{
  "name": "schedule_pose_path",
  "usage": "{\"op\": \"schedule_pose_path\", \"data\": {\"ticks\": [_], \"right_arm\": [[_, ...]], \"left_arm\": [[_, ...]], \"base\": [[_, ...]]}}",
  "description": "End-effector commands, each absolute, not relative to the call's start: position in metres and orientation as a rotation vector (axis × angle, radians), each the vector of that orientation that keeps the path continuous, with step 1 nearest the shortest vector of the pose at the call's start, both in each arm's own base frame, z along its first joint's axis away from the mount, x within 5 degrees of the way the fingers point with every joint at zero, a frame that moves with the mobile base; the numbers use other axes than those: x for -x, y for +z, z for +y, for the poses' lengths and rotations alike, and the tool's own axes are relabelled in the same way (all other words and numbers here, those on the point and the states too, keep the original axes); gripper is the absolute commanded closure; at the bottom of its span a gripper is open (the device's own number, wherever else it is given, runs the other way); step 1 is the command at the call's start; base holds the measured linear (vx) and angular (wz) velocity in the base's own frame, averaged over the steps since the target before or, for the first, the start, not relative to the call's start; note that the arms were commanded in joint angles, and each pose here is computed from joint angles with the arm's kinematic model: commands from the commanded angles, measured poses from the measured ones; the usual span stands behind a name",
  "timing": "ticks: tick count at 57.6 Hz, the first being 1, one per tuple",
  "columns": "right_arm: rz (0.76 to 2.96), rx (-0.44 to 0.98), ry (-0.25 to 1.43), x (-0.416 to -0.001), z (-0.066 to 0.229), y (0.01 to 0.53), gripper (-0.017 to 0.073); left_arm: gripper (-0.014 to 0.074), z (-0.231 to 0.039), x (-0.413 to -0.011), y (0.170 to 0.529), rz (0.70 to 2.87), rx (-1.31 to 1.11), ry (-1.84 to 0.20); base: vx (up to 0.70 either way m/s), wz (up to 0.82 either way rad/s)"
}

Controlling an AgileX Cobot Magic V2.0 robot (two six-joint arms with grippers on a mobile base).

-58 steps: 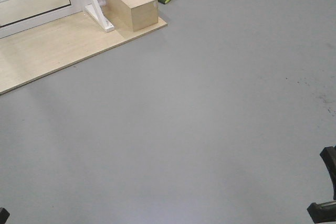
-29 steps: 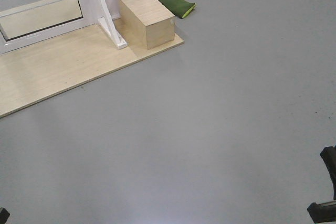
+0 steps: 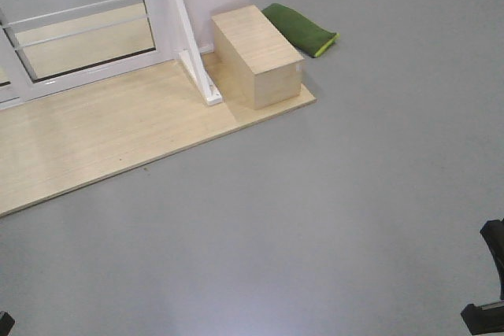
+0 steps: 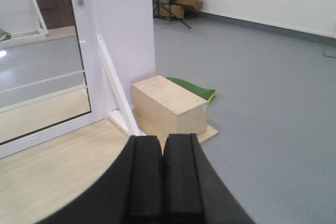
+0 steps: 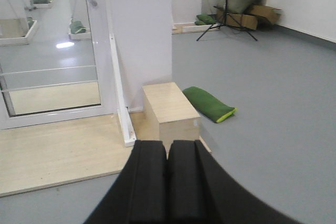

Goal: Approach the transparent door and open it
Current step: 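Turn and drive toward the white-framed glass sliding door, then drive up close to the door, stopping before its silver handle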

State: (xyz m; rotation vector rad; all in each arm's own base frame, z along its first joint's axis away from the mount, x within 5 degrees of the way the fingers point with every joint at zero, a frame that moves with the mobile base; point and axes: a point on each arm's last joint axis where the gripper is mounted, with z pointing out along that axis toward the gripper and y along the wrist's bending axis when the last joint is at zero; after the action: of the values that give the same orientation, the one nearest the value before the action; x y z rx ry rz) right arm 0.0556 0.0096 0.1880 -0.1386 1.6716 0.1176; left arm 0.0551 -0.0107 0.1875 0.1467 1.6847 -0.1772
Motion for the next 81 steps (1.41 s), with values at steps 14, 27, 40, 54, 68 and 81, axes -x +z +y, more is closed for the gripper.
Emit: {"op": "schedule_pose_path", "data": {"ticks": [14, 27, 40, 54, 68, 81], "right_arm": [[1.592, 0.128, 0.103, -0.0558, 0.0085, 0.1912, 0.0564], [1.592, 0.128, 0.103, -0.0558, 0.0085, 0.1911, 0.0564], [1.592, 0.128, 0.103, -0.0558, 0.0085, 0.1911, 0.0564], [1.592, 0.128, 0.103, -0.0558, 0.0085, 0.1911, 0.0564], [1.592, 0.132, 0.106, -0.0557, 0.0088, 0.1912, 0.0564], [1.592, 0.132, 0.106, -0.0557, 0.0088, 0.1912, 0.0564]], "left_arm": [[0.0594, -0.0118, -0.0554, 0.1862, 1.623, -0.140, -0.203], [0.0594, -0.0118, -0.0554, 0.1862, 1.623, -0.140, -0.203], [0.0594, -0.0118, -0.0554, 0.1862, 1.623, -0.140, -0.203], [0.0594, -0.0118, -0.0554, 0.1862, 1.623, -0.140, -0.203], [0.0594, -0.0118, -0.0554, 0.1862, 1.623, -0.140, -0.203], [0.0594, -0.0118, -0.0554, 0.1862, 1.623, -0.140, -0.203]], "base": [[0.53, 0.51], [0.54, 0.47], [0.55, 0.29], [0.54, 0.15], [0.52, 0.12], [0.48, 0.11]]}}
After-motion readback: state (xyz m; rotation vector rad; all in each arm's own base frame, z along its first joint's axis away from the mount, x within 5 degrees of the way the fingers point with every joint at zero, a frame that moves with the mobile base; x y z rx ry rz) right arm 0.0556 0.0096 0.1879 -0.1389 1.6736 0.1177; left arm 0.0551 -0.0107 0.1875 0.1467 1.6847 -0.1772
